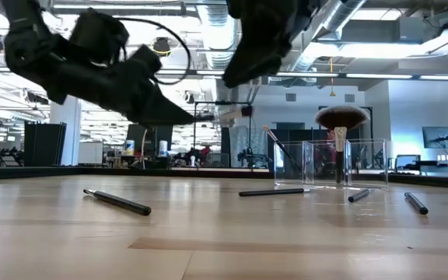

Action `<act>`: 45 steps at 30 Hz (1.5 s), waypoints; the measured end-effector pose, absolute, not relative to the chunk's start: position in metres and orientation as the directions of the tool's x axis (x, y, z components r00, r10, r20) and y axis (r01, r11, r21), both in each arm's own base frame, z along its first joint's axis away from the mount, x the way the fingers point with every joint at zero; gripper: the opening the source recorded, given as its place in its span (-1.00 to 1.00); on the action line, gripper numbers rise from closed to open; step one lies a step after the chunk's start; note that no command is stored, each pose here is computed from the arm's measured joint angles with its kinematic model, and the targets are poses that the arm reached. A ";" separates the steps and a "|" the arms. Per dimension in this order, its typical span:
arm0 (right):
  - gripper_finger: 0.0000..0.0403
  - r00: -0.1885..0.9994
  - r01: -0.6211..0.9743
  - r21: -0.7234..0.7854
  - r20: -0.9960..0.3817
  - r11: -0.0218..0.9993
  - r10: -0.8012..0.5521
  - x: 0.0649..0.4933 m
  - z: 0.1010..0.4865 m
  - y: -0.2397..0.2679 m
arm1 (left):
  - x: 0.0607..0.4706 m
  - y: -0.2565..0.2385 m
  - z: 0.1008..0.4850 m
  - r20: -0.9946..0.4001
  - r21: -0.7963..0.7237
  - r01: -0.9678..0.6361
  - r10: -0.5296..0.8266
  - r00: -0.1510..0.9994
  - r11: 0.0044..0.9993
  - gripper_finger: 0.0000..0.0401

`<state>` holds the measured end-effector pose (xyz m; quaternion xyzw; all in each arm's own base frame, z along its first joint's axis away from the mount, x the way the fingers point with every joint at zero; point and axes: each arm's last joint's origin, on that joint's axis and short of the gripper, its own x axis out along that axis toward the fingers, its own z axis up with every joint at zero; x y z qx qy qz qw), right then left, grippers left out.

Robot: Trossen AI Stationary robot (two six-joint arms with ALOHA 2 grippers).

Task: Pick & Place Makeup Brushes
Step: Put the black blush brush into the makeup organizer

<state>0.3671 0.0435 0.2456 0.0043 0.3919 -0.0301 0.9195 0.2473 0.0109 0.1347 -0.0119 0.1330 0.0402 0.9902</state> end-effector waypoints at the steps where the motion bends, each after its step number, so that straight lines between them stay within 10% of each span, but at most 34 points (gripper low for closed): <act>1: -0.40 0.706 0.052 -0.036 -0.705 0.998 -0.062 0.369 0.247 0.043 | 0.244 0.011 0.136 -0.261 -0.017 -0.076 0.068 0.963 0.997 -0.84; 23: 0.01 0.727 0.010 -0.293 -0.654 0.956 -0.208 0.376 0.247 0.022 | 0.227 0.006 0.158 -0.173 -0.064 0.014 -0.025 0.985 0.998 -0.84; 45: -0.85 0.701 -0.061 -0.273 -0.697 0.960 -0.153 0.374 0.243 0.016 | 0.227 0.006 0.158 -0.171 -0.067 0.010 -0.022 0.985 0.998 -0.77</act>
